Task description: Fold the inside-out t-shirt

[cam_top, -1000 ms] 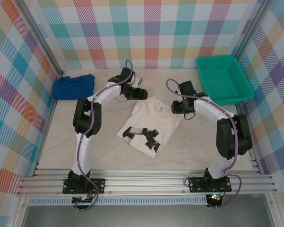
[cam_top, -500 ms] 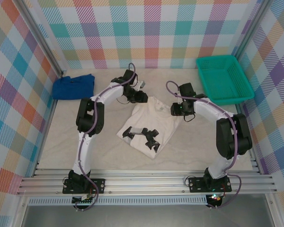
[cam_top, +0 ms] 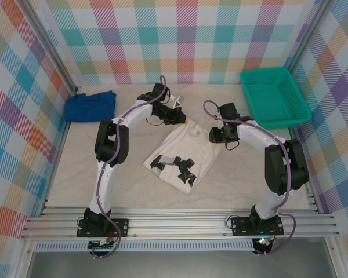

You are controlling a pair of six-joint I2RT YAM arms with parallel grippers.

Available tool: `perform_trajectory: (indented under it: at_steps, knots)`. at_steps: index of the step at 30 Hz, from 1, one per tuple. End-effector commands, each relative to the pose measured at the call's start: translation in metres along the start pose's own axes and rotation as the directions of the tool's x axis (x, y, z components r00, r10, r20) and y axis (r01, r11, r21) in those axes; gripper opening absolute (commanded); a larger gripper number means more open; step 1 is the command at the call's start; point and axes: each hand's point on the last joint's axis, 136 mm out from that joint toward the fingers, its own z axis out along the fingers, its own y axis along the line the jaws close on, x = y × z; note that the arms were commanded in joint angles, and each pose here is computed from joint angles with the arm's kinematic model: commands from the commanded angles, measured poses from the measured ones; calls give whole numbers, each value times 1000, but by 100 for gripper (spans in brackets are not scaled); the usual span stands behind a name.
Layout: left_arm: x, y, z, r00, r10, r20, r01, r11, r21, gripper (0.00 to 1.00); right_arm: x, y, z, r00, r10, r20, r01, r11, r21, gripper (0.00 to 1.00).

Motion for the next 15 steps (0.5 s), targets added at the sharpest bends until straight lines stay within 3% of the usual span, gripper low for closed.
perform_trajectory:
  at_steps: [1, 8, 15]
  knots:
    - [-11, 23, -8, 997, -63, 41, 64, 997, -38, 0, -4, 3, -4, 1000, 8, 24, -8, 1000, -15, 36]
    - [-18, 80, 6, 976, -211, 54, 215, 973, -87, 1, -3, 2, -3, 1000, 5, 18, -4, 1000, -10, 36]
    - [-24, 73, -4, 980, -183, 76, 189, 978, -88, 35, -1, 1, 0, 1000, 10, 7, -10, 1000, -12, 36]
